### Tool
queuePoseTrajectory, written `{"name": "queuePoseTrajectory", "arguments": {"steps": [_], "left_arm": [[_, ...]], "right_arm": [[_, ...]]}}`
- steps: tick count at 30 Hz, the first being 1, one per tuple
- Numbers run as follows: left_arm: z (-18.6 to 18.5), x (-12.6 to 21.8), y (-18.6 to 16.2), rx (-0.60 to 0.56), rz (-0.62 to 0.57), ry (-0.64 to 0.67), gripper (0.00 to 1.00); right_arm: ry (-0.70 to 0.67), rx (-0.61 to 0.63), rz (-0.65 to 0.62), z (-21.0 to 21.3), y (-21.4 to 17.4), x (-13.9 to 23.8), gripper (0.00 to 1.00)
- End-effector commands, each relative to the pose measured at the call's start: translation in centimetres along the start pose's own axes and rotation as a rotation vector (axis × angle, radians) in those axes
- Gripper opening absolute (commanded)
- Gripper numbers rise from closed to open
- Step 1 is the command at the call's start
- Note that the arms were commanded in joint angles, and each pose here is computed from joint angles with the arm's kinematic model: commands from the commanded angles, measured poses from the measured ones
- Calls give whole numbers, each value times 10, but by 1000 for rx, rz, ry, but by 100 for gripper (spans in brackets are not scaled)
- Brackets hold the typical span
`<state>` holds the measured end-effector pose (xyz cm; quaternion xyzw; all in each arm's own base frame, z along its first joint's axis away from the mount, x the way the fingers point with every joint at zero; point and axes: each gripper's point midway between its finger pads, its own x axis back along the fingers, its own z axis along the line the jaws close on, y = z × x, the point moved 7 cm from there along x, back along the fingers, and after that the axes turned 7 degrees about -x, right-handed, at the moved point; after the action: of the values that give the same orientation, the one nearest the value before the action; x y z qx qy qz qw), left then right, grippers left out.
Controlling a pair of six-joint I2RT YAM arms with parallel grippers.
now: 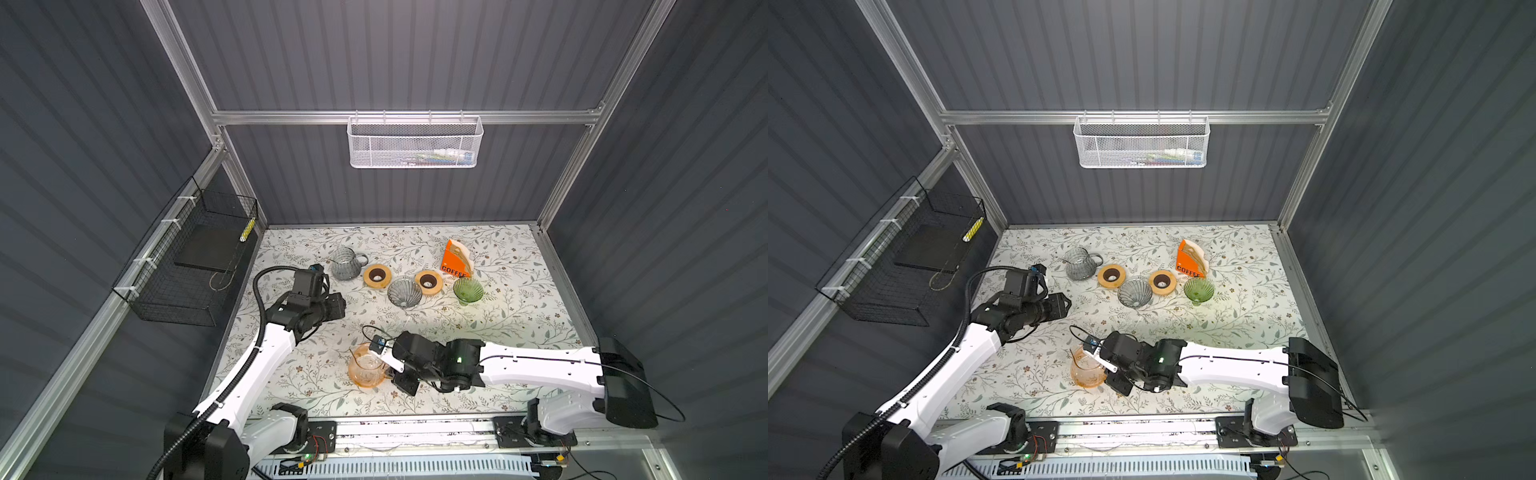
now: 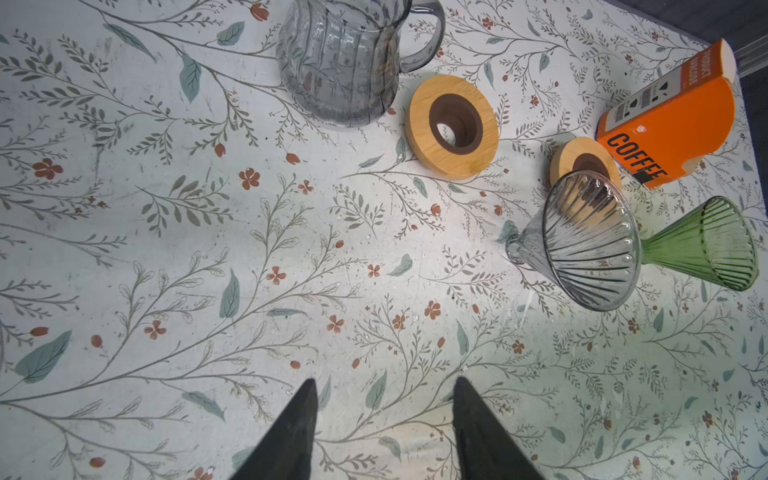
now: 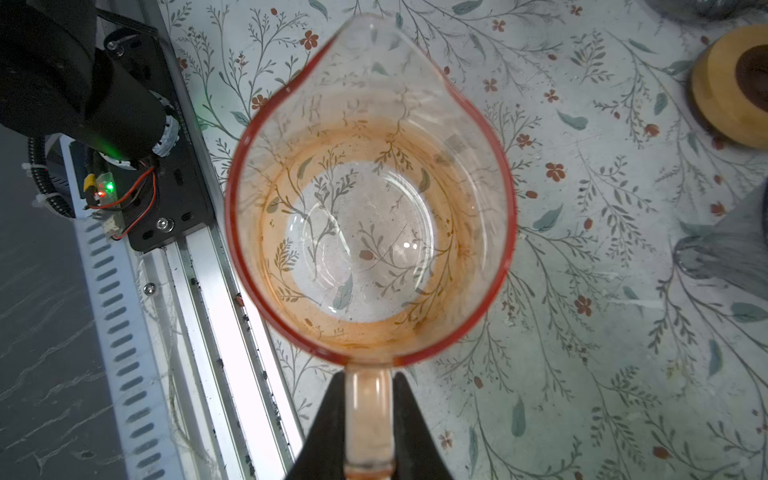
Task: Place the coffee filter in the dripper
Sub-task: 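Lift the pink pitcher and carry it toward the robot's front edge, then lower the pink pitcher onto the table and open the right gripper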
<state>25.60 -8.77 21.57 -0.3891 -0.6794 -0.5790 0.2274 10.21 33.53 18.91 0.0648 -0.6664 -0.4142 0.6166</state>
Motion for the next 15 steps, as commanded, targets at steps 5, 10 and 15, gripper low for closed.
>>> {"name": "queuePoseTrajectory", "arguments": {"steps": [5,10,15], "left_arm": [[2,-4,-3,-13,2,19,53],[4,-5,-2,-19,-8,32,53],[3,-7,-2,-18,-6,29,53]], "right_arm": [[35,49,2,16,-2,-14,0],[29,68,24,18,-8,-23,0],[17,69,34,18,-10,-28,0]]}}
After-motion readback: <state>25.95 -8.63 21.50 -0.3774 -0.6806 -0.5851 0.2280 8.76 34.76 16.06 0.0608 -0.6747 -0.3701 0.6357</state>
